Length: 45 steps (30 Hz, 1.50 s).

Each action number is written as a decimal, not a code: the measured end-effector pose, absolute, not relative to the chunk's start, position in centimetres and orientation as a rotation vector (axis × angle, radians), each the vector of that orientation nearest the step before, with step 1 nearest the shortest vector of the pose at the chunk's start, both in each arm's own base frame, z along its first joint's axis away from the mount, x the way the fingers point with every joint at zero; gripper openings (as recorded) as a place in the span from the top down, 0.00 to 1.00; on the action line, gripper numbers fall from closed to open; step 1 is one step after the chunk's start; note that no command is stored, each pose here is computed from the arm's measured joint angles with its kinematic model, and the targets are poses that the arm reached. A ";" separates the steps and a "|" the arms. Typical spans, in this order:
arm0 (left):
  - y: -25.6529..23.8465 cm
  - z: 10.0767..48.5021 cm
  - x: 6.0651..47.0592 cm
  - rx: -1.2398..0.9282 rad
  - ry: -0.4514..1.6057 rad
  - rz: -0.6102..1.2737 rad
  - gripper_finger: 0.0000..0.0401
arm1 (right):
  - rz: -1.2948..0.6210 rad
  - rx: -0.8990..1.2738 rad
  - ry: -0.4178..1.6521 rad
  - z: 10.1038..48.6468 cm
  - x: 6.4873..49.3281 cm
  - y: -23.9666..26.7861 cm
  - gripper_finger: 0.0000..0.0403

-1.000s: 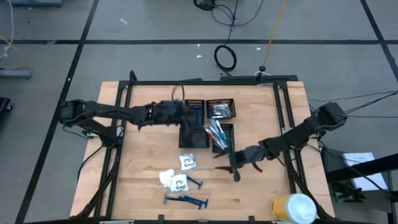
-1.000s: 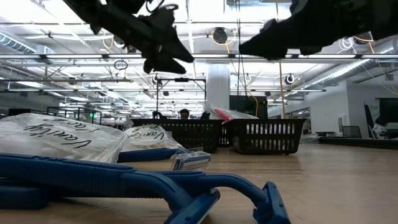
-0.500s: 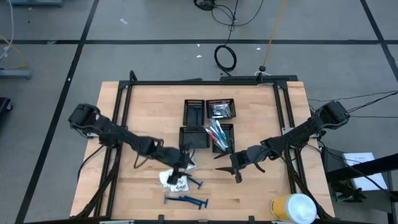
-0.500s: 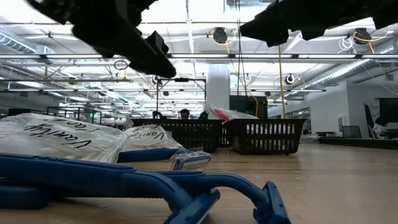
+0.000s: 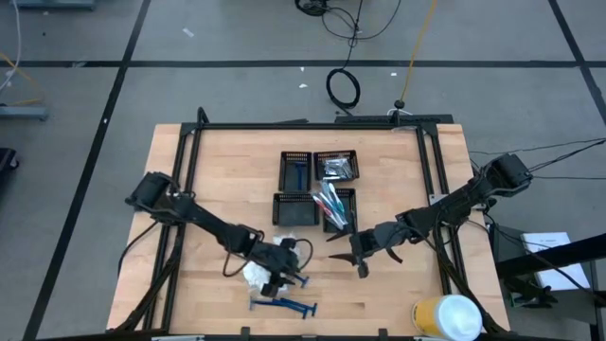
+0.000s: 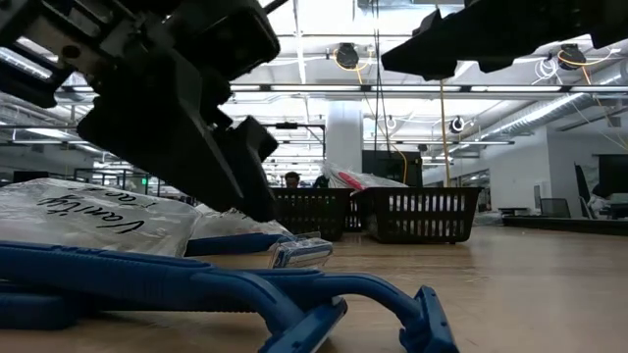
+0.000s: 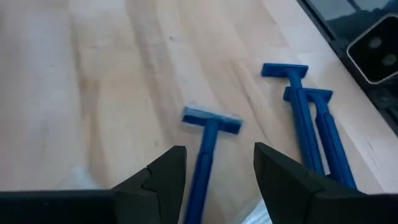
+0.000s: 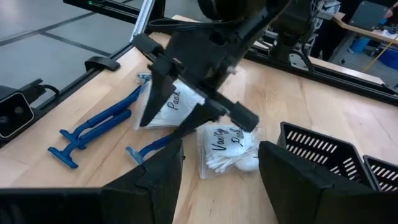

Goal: Pick & Place Travel size toiletries
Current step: Put the blue razor into the top left black bin

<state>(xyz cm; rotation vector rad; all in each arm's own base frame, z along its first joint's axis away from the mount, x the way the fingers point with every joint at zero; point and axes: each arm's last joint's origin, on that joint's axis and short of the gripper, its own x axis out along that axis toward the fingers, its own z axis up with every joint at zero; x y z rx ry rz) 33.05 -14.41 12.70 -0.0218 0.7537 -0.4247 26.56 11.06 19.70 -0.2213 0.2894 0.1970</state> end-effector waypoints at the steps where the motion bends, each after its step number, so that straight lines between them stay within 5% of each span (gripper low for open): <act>1: -14.4 12.6 33.1 -0.015 0.773 -0.426 0.55 | 0.197 -0.221 0.289 19.7 26.6 11.1 0.51; 14: -13.1 10.0 33.7 0.077 0.874 -0.307 0.56 | 0.196 -0.220 0.294 19.7 26.5 11.0 0.51; 24: -13.7 10.9 33.6 0.052 0.822 -0.429 0.95 | 0.196 -0.220 0.296 19.6 26.5 11.0 0.51; 27: -13.8 12.3 33.4 0.020 0.791 -0.453 0.95 | 0.196 -0.220 0.297 19.6 26.5 11.0 0.51; 38: -13.0 24.1 31.9 0.265 0.272 -0.351 0.97 | 0.094 -0.241 0.310 19.5 26.5 10.7 0.51; 45: -10.2 24.8 32.3 0.342 -0.056 -0.190 0.97 | -0.073 -0.191 0.246 20.0 27.1 9.7 0.51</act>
